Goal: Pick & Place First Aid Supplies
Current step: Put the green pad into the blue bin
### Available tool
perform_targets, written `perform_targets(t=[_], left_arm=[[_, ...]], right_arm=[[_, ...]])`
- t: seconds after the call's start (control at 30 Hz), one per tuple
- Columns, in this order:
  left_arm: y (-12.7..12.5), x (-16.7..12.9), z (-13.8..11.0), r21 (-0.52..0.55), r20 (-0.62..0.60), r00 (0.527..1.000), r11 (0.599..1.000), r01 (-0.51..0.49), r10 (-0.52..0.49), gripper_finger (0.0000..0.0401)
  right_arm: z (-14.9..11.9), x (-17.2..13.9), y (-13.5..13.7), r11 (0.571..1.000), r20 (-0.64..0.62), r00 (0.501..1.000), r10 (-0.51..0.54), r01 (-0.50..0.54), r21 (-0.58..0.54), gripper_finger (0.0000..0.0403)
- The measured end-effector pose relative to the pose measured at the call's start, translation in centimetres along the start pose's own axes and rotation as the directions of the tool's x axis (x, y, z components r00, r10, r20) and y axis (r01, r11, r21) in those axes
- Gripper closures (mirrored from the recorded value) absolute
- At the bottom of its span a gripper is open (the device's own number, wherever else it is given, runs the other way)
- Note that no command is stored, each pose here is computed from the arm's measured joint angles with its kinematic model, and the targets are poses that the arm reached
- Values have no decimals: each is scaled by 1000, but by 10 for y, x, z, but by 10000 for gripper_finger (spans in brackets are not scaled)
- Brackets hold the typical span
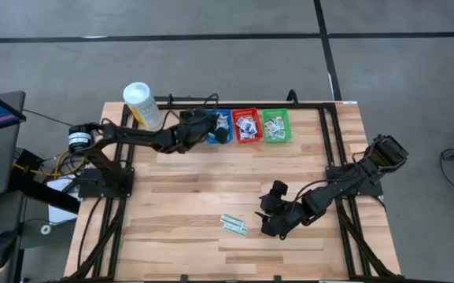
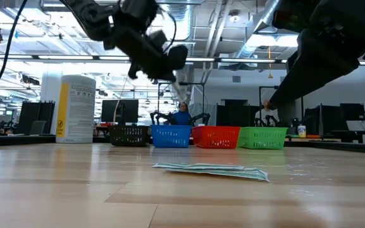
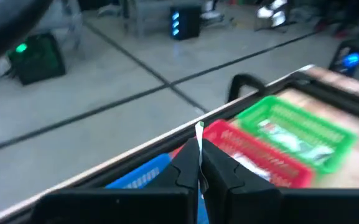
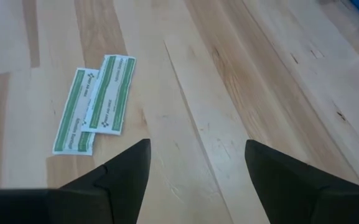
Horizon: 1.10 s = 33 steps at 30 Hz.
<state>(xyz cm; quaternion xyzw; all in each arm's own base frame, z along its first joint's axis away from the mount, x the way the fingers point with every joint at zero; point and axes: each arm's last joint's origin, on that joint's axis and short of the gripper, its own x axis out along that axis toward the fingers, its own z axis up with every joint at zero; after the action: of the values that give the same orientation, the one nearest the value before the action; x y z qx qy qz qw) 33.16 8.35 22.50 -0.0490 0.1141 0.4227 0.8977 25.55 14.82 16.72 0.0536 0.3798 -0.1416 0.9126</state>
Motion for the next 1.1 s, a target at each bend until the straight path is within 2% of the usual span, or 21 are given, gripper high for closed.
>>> perform_targets(t=[0.17, 0.33, 0.5, 0.9, 1.1], left_arm=[[11, 15, -12, -42, -61, 997, 998, -49, 47, 393], [15, 29, -28, -91, -121, 993, 995, -30, 19, 386], [16, 36, -37, -194, -149, 988, 979, -56, 27, 383], [14, 34, -40, -178, -178, 984, 983, -51, 19, 328], [8, 32, -42, -207, -219, 966, 974, 95, -141, 314]], right_arm=[[0, 0, 0, 1000, 4, 1000, 1, -1, -1, 148], [1, 0, 0, 1000, 6, 1000, 3, -3, -3, 148], [1, 0, 1, 1000, 9, 1000, 6, -6, -1, 148], [1, 0, 1, 1000, 9, 1000, 6, -6, -3, 148], [1, 0, 1, 1000, 10, 1000, 7, -7, -2, 148]])
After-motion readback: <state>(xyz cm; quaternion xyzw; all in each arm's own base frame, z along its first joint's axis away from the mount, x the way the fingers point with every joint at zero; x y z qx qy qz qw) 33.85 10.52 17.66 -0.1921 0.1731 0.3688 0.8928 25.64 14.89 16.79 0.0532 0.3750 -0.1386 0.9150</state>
